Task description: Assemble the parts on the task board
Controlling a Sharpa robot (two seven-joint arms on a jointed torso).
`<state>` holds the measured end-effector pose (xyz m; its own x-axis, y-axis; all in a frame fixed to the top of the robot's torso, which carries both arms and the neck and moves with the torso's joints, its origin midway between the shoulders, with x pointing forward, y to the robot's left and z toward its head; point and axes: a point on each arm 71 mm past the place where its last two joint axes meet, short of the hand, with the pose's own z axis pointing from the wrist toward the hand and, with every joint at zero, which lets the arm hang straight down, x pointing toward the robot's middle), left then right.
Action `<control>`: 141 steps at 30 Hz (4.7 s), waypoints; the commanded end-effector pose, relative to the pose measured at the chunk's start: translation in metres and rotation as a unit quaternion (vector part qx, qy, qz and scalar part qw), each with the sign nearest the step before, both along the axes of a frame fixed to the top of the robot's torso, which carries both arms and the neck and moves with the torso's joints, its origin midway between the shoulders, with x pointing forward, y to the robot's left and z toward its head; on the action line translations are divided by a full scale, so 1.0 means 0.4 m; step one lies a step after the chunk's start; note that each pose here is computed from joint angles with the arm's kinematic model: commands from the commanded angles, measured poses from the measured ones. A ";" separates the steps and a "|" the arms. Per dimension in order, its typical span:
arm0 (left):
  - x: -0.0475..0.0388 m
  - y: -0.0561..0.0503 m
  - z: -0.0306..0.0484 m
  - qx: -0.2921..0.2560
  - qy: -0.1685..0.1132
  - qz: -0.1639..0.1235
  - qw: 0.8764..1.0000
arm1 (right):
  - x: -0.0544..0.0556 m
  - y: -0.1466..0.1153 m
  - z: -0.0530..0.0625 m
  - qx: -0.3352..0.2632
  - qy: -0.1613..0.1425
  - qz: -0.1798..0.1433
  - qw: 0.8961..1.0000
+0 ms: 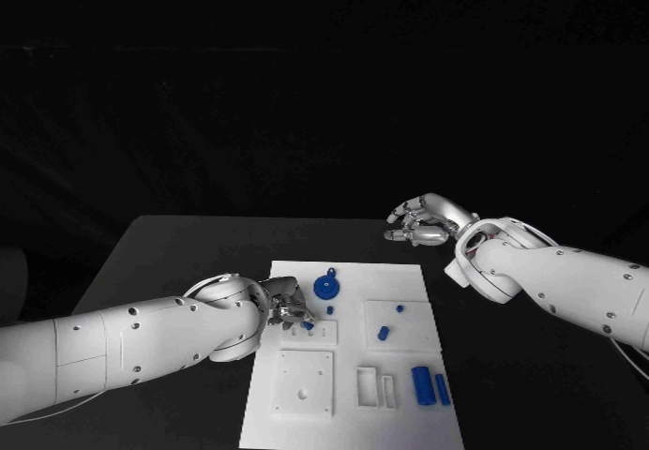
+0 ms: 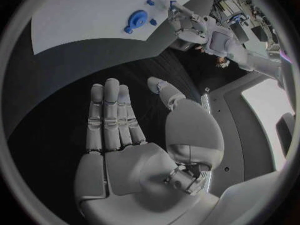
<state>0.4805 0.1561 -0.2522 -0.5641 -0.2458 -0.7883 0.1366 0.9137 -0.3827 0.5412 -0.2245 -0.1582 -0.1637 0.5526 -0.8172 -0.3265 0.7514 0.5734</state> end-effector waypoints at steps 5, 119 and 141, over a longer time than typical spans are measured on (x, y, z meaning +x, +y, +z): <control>-0.002 -0.002 0.000 -0.016 -0.013 0.004 1.000 | -0.002 0.001 -0.005 0.000 0.006 0.005 1.000; -0.015 -0.004 -0.035 0.002 -0.045 -0.011 0.999 | -0.007 -0.009 -0.030 -0.003 0.023 0.003 1.000; 0.013 0.064 0.015 -0.311 0.058 0.175 0.932 | -0.036 0.025 -0.039 -0.014 0.039 0.027 0.999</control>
